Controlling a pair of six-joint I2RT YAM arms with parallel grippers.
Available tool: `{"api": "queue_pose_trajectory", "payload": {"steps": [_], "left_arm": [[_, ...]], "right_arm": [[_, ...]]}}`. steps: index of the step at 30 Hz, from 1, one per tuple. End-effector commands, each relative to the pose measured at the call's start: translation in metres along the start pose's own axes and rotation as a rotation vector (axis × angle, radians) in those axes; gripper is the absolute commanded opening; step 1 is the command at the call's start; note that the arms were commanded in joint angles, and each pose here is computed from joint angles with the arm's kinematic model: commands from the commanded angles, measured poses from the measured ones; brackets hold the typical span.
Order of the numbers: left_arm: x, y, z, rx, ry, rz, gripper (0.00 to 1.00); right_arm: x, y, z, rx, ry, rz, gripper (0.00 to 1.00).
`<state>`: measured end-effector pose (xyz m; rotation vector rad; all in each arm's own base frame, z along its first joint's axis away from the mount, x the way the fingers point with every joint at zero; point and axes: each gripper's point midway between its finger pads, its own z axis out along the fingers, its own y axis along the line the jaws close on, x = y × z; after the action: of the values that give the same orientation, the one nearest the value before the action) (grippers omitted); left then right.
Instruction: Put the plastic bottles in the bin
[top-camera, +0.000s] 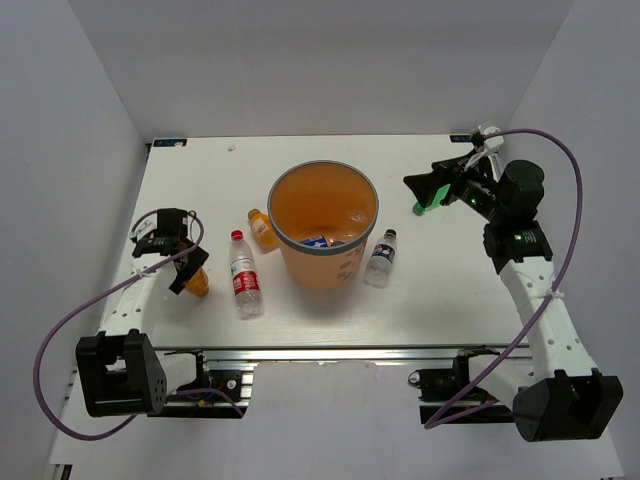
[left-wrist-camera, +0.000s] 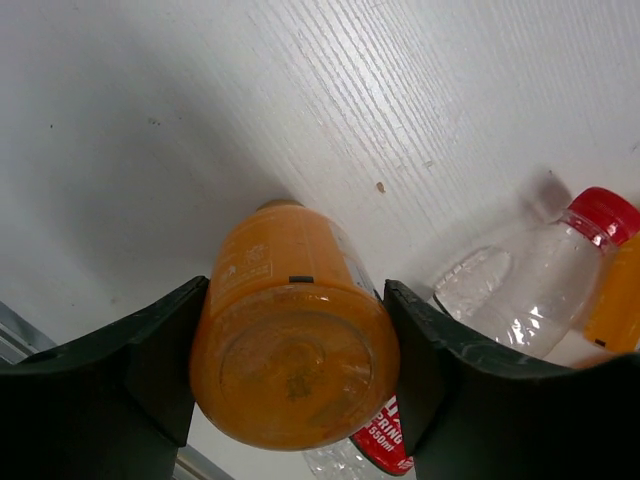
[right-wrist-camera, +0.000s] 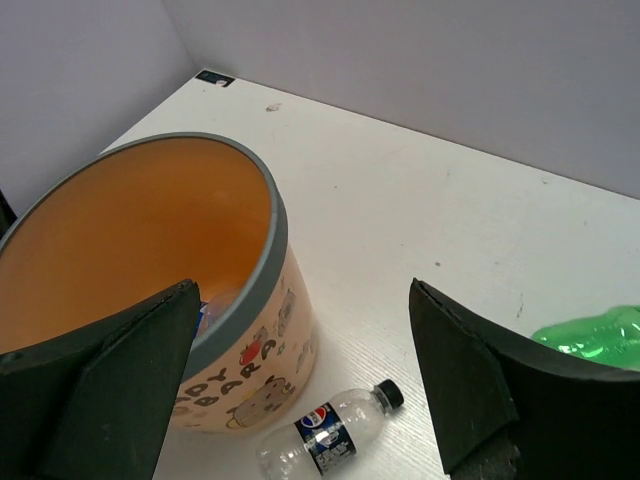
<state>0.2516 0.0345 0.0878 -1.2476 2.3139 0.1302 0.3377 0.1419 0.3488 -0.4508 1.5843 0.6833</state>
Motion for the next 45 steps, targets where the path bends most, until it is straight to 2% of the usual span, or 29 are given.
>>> {"api": "queue_pose_trajectory", "payload": {"steps": [1,4,5,7,8,9,13,14,16,17,19,20,21,22,23,25,27,31,33,34,35,36,39,42,45], "left_arm": [[-0.015,-0.003,-0.006,-0.003,-0.058,-0.015,0.65],[-0.025,-0.006,-0.015,0.001,-0.082,-0.012,0.47],[-0.026,-0.010,-0.018,0.020,-0.078,-0.013,0.37],[-0.035,-0.029,-0.037,0.116,-0.081,-0.019,0.26],[-0.040,-0.038,-0.046,0.165,-0.088,-0.023,0.16],[-0.049,-0.051,-0.057,0.233,-0.110,-0.033,0.13],[-0.098,-0.115,-0.137,0.624,-0.264,-0.092,0.11],[-0.105,-0.140,-0.174,0.821,-0.290,-0.075,0.11],[-0.103,-0.165,-0.212,1.006,-0.299,-0.034,0.11],[-0.101,-0.182,-0.244,1.123,-0.319,0.004,0.11],[-0.072,-0.210,-0.268,1.211,-0.276,0.137,0.11],[-0.067,-0.221,-0.292,1.250,-0.295,0.185,0.12],[-0.056,-0.237,-0.286,1.225,-0.285,0.230,0.12],[-0.025,-0.250,-0.300,1.270,-0.264,0.344,0.13],[-0.018,-0.257,-0.313,1.290,-0.261,0.388,0.14],[0.018,-0.275,-0.311,1.311,-0.206,0.505,0.15],[0.035,-0.282,-0.311,1.315,-0.178,0.561,0.15],[0.057,-0.285,-0.295,1.281,-0.168,0.617,0.28],[0.061,-0.282,-0.286,1.264,-0.176,0.624,0.45],[0.063,-0.280,-0.286,1.268,-0.179,0.628,0.60],[0.063,-0.278,-0.291,1.288,-0.188,0.630,0.94],[0.065,-0.277,-0.291,1.293,-0.192,0.645,0.98],[0.052,-0.274,-0.288,1.239,-0.244,0.638,0.98],[0.003,-0.264,-0.268,1.034,-0.439,0.504,0.98],[-0.032,-0.249,-0.243,0.844,-0.539,0.381,0.98]], "right_arm": [[-0.024,-0.002,-0.015,0.055,-0.091,-0.015,0.89],[-0.025,-0.004,-0.021,0.074,-0.100,-0.021,0.89],[-0.027,-0.004,-0.024,0.080,-0.105,-0.032,0.89],[-0.027,-0.013,-0.028,0.129,-0.105,-0.028,0.89],[-0.027,-0.017,-0.029,0.151,-0.107,-0.029,0.89],[-0.028,-0.023,-0.031,0.187,-0.111,-0.029,0.89],[-0.026,-0.039,-0.033,0.254,-0.104,-0.012,0.89],[-0.021,-0.042,-0.031,0.260,-0.084,0.001,0.89],[-0.023,-0.045,-0.030,0.269,-0.074,0.009,0.89],[-0.019,-0.048,-0.028,0.273,-0.063,0.014,0.89],[-0.017,-0.053,-0.025,0.282,-0.053,0.013,0.89],[-0.017,-0.055,-0.026,0.289,-0.049,0.016,0.89],[-0.011,-0.058,-0.026,0.304,-0.027,0.033,0.89],[-0.010,-0.062,-0.025,0.313,-0.021,0.036,0.89],[-0.009,-0.065,-0.024,0.323,-0.015,0.043,0.89],[-0.004,-0.074,-0.023,0.357,0.011,0.063,0.89],[-0.001,-0.081,-0.022,0.388,0.023,0.069,0.89],[0.007,-0.106,-0.025,0.488,0.041,0.097,0.89],[0.009,-0.122,-0.030,0.565,0.038,0.093,0.89],[0.015,-0.130,-0.028,0.588,0.050,0.100,0.89],[0.017,-0.135,-0.029,0.606,0.059,0.101,0.89],[0.016,-0.140,-0.028,0.619,0.064,0.102,0.89],[0.027,-0.151,-0.023,0.644,0.103,0.138,0.89],[0.035,-0.164,-0.014,0.668,0.128,0.169,0.89],[0.050,-0.179,-0.007,0.700,0.164,0.178,0.89]]}}
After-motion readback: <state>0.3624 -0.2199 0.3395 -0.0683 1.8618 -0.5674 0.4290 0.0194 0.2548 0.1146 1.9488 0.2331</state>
